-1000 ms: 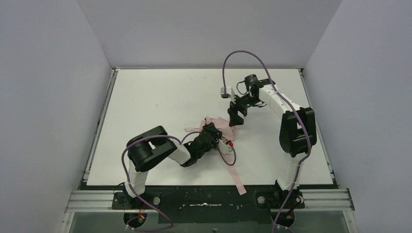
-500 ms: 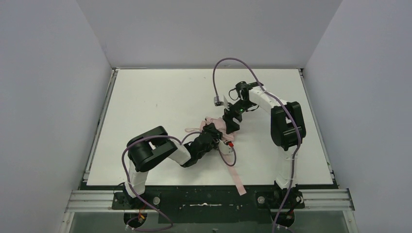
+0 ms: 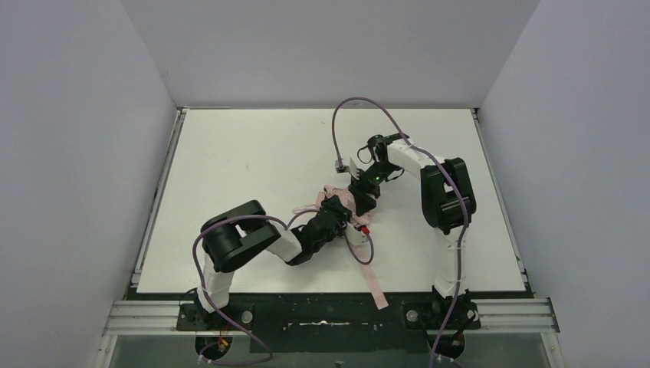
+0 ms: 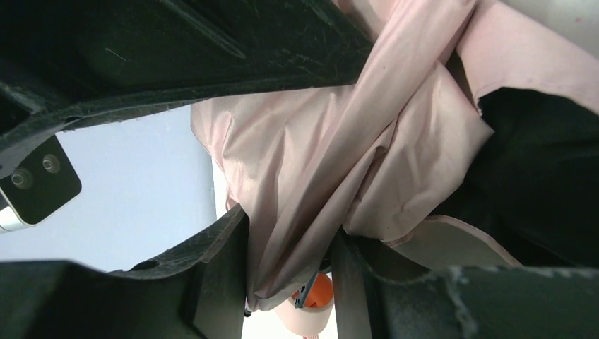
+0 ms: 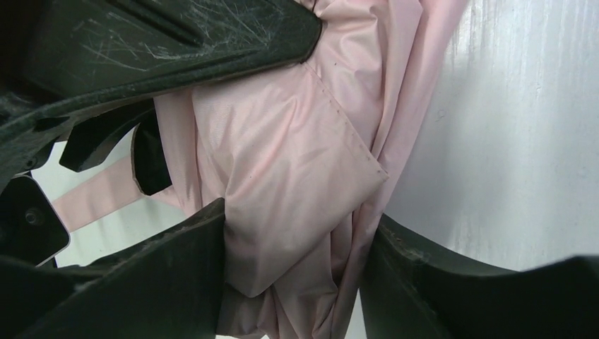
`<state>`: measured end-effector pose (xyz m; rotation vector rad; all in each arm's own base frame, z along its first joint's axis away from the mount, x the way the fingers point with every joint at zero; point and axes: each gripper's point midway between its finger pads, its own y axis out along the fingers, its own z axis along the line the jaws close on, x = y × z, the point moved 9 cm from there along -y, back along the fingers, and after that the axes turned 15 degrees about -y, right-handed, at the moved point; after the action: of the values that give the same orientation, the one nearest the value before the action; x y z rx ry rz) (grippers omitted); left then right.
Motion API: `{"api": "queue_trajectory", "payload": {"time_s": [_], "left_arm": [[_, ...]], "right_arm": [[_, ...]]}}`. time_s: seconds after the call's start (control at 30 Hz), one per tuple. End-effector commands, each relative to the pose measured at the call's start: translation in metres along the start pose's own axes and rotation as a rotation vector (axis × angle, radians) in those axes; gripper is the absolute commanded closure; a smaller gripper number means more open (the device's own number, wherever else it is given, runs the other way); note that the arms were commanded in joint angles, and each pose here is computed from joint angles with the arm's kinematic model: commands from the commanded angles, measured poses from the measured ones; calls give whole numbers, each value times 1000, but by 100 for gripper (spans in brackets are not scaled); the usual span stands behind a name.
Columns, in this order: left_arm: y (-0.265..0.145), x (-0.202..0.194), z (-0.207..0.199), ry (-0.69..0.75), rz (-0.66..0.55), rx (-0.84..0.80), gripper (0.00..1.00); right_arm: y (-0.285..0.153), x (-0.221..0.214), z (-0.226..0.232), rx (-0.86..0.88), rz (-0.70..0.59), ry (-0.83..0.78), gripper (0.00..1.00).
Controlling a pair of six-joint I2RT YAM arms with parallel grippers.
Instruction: Put away the umbrella
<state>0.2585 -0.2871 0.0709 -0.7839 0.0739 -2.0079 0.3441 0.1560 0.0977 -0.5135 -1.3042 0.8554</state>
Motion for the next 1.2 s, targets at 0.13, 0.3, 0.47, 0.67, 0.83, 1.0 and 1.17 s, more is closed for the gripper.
{"api": "queue_trajectory", "payload": {"time_s": [0.13, 0.3, 0.47, 0.67, 0.83, 1.0, 1.17], "left_arm": [[-2, 13, -4, -29, -28, -50, 99], [-4, 19, 4, -64, -34, -35, 72], [-15, 31, 15, -139, -65, 21, 52], [-37, 50, 21, -206, -117, 52, 28], [-63, 54, 29, -304, -153, 79, 27], [-98, 55, 45, -515, -162, 61, 27], [-127, 43, 83, -837, -40, 45, 27]], "right_arm": [[9, -11, -11, -59, 85, -7, 64], [8, -11, -12, -96, 86, 2, 78], [6, -13, -14, -142, 109, 14, 86], [2, -16, -16, -208, 116, 29, 94], [-2, -16, -15, -260, 131, 16, 96], [-8, -14, -16, -348, 147, -34, 94], [-13, -10, -8, -433, 190, -84, 91]]}}
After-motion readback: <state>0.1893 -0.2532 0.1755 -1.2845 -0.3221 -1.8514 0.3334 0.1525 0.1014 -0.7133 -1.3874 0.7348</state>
